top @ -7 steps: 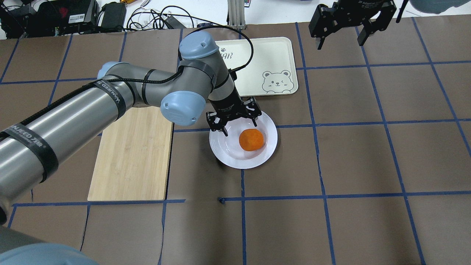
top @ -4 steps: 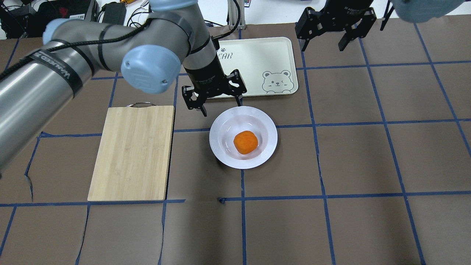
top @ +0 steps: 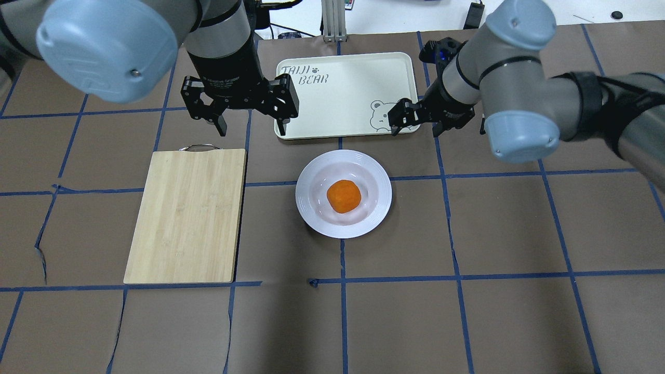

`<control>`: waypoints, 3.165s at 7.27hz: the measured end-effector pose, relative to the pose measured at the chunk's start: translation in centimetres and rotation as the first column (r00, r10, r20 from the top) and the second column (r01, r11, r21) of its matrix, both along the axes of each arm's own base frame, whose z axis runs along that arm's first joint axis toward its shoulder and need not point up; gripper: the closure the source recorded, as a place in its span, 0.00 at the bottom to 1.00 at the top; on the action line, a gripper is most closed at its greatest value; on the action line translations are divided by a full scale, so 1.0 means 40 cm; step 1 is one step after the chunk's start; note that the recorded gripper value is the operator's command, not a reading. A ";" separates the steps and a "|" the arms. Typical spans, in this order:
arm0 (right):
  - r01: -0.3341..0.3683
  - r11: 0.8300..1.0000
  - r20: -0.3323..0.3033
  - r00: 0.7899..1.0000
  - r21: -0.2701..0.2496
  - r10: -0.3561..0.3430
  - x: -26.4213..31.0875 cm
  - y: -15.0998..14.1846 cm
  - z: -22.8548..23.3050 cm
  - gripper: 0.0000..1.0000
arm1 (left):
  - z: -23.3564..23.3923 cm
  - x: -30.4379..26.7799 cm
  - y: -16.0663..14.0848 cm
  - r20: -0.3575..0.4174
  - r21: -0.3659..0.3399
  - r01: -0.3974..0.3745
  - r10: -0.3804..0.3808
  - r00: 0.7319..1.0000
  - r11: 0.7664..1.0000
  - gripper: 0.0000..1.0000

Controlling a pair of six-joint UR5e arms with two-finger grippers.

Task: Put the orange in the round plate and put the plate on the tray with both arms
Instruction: 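Lower the right gripper to the plate rim nearest it and grip the rim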

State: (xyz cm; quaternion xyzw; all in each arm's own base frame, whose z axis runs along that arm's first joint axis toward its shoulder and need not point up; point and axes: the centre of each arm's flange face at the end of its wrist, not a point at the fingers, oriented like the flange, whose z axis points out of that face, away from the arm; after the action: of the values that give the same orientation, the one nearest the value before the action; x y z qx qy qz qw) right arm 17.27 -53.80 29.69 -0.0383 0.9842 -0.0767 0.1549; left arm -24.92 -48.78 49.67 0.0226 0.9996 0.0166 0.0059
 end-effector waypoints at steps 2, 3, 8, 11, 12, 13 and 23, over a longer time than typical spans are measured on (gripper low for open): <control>-0.008 1.000 0.083 0.997 0.010 0.007 0.020 0.028 -0.139 0.00 | 0.010 0.014 -0.001 -0.017 -0.125 0.015 -0.018 1.000 0.992 0.00; -0.012 1.000 0.104 0.994 0.018 0.010 0.029 0.030 -0.175 0.00 | 0.015 0.051 -0.021 -0.023 -0.170 0.012 -0.016 1.000 0.985 0.00; 0.002 0.993 0.133 0.991 0.120 -0.018 0.063 0.059 -0.290 0.00 | 0.048 0.230 -0.023 -0.011 -0.147 -0.053 0.052 0.999 0.988 0.00; 0.051 0.983 0.134 0.988 0.178 -0.075 0.083 0.070 -0.317 0.01 | 0.051 0.238 0.019 -0.003 -0.078 -0.056 0.056 0.998 0.995 0.00; 0.061 0.979 0.131 0.987 0.195 -0.088 0.096 0.076 -0.327 0.10 | 0.050 0.239 0.023 -0.003 -0.070 -0.056 0.056 0.998 0.996 0.00; 0.078 0.974 0.127 0.986 0.212 -0.107 0.109 0.082 -0.333 0.16 | 0.049 0.240 0.023 -0.004 -0.066 -0.056 0.056 0.998 0.996 0.00; 0.101 0.970 0.107 0.986 0.222 -0.127 0.124 0.089 -0.329 0.97 | 0.048 0.249 0.020 -0.007 -0.065 -0.039 0.039 0.999 0.997 0.00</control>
State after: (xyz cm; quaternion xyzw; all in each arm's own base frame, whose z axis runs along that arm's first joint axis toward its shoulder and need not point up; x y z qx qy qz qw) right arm 22.22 -50.23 16.53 0.0401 0.9761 0.0198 0.2125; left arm -14.96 -47.99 51.58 0.0028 0.9999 -0.0162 0.0036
